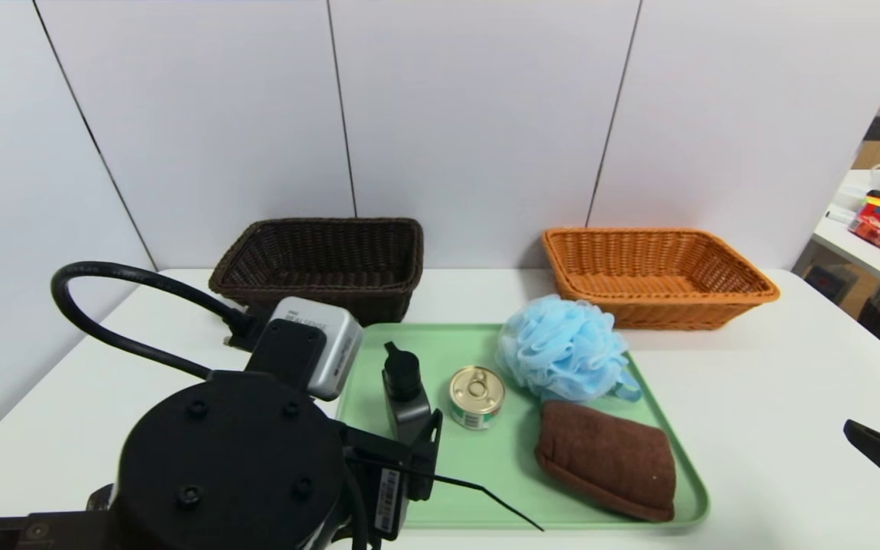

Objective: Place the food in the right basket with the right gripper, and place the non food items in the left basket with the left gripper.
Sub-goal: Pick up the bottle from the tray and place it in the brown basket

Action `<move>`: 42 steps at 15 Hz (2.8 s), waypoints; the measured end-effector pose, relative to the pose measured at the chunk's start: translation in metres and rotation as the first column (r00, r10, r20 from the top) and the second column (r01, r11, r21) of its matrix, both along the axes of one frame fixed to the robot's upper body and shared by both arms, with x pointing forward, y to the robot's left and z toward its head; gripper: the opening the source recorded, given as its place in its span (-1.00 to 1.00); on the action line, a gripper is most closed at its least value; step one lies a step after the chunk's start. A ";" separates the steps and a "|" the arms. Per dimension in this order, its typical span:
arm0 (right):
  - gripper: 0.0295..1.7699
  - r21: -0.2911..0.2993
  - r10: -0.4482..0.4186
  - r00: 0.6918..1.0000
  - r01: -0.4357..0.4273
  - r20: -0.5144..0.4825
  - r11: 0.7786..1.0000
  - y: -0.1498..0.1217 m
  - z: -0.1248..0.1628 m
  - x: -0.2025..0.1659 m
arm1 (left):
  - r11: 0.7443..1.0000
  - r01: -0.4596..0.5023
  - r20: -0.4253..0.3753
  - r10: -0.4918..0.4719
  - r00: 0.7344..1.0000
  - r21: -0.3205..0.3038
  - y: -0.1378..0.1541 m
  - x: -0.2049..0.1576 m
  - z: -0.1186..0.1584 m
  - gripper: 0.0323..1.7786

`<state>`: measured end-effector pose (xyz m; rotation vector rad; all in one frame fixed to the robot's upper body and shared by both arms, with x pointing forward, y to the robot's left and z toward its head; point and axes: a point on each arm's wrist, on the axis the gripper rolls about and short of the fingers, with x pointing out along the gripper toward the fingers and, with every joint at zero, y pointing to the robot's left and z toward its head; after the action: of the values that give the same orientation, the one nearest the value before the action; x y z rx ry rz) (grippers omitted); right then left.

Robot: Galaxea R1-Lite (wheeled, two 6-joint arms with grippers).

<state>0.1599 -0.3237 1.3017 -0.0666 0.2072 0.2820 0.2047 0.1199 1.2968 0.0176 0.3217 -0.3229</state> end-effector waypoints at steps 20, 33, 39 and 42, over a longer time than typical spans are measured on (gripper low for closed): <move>0.93 0.001 -0.002 1.000 0.002 -0.005 1.000 -0.001 -0.006 -0.003 | 0.996 -0.082 -0.064 0.085 0.994 0.045 -0.053 0.008 -0.031 0.90; 0.93 -0.001 0.002 1.000 -0.002 -0.002 1.000 0.000 -0.005 -0.003 | 0.985 -0.172 -0.109 0.175 0.979 0.032 -0.060 0.030 -0.054 0.90; 0.93 -0.002 0.002 1.000 -0.002 0.002 1.000 -0.001 -0.005 -0.003 | 0.978 -0.210 -0.096 0.211 0.973 0.016 -0.069 0.048 -0.065 0.90; 0.93 -0.006 0.004 1.000 -0.004 0.000 1.000 -0.001 -0.006 -0.003 | 0.971 -0.239 -0.100 0.241 0.965 0.027 -0.069 0.059 -0.070 0.90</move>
<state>0.1567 -0.3243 1.2954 -0.0726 0.2079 0.2851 0.2640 0.0511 1.2265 -0.0237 0.4241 -0.0804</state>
